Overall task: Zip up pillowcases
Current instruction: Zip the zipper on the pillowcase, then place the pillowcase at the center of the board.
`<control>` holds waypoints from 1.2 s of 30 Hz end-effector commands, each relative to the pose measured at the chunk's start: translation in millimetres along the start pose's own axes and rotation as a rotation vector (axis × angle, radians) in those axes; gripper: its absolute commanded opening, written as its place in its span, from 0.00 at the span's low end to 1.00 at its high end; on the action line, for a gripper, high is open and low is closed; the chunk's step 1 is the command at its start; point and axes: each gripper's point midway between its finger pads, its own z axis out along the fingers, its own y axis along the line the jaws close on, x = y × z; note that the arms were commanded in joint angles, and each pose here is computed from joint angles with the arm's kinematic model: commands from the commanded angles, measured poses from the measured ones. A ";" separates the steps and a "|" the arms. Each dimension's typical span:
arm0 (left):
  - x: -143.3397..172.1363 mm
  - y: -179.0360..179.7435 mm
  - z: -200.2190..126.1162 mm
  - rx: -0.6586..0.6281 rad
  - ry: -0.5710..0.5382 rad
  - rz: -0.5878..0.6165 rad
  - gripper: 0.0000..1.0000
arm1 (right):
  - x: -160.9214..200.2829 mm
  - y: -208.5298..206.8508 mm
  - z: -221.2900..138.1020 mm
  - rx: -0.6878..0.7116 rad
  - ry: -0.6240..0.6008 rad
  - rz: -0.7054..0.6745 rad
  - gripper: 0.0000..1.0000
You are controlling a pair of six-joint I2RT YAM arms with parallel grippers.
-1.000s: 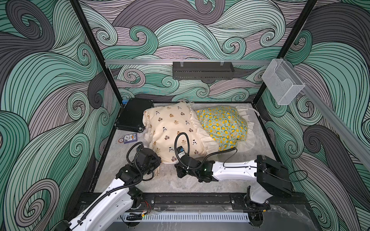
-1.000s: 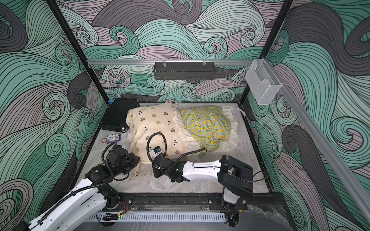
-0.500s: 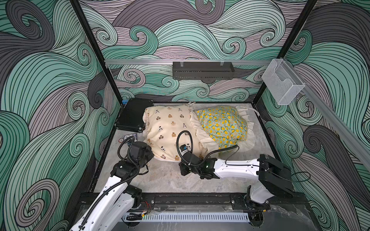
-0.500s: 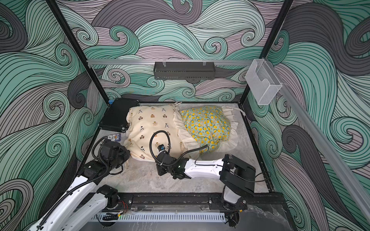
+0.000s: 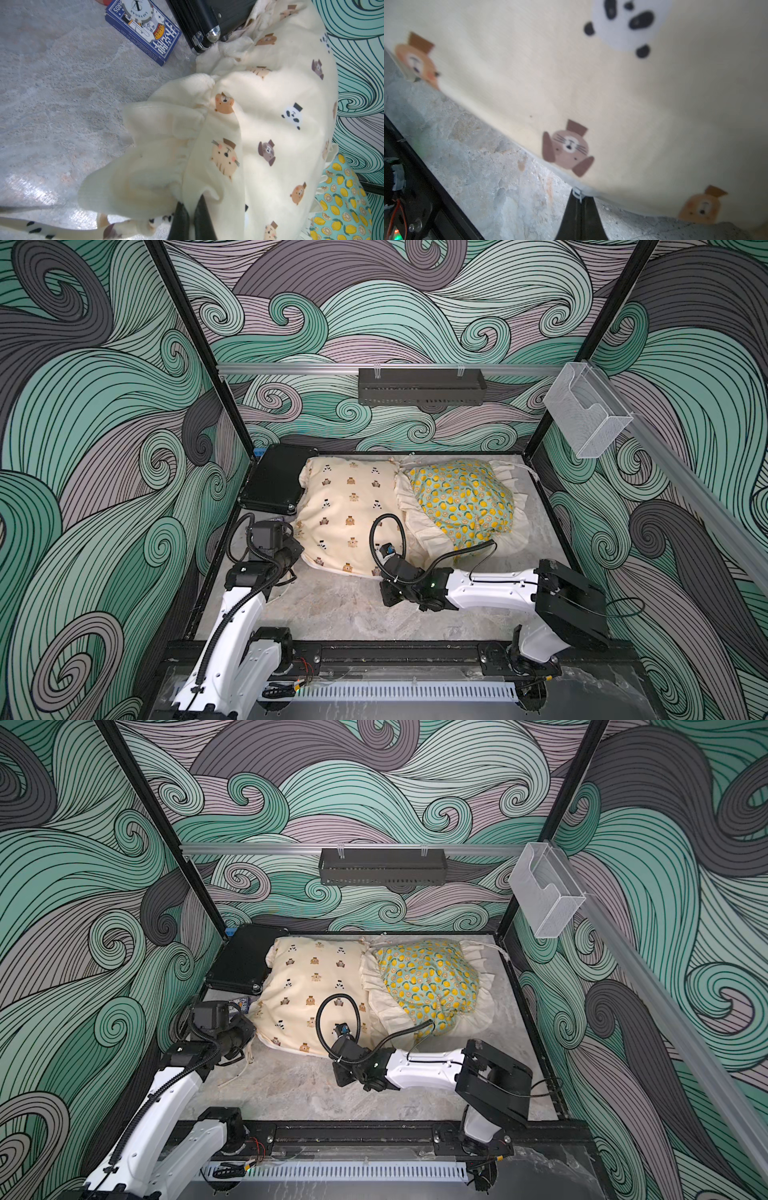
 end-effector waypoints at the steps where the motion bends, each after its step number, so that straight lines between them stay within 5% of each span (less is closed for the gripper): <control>1: -30.8 -21.1 -8.4 0.066 -0.072 -0.010 0.00 | 12.2 -17.2 -5.7 0.040 0.040 0.015 0.00; 11: -57.5 -16.6 -7.2 0.040 -0.109 -0.046 0.00 | 13.3 -27.1 1.5 0.078 0.075 0.015 0.00; 20: -76.0 5.9 -38.3 -0.065 -0.224 -0.029 0.00 | -14.2 -3.5 22.8 0.037 0.040 -0.018 0.00; 26: -70.0 21.9 -44.8 -0.113 -0.236 -0.024 0.00 | -28.5 -0.7 35.9 0.059 0.016 -0.067 0.00; 36: -30.2 25.1 -13.4 0.001 -0.114 -0.055 0.00 | -30.6 -1.1 35.1 0.066 0.014 -0.107 0.05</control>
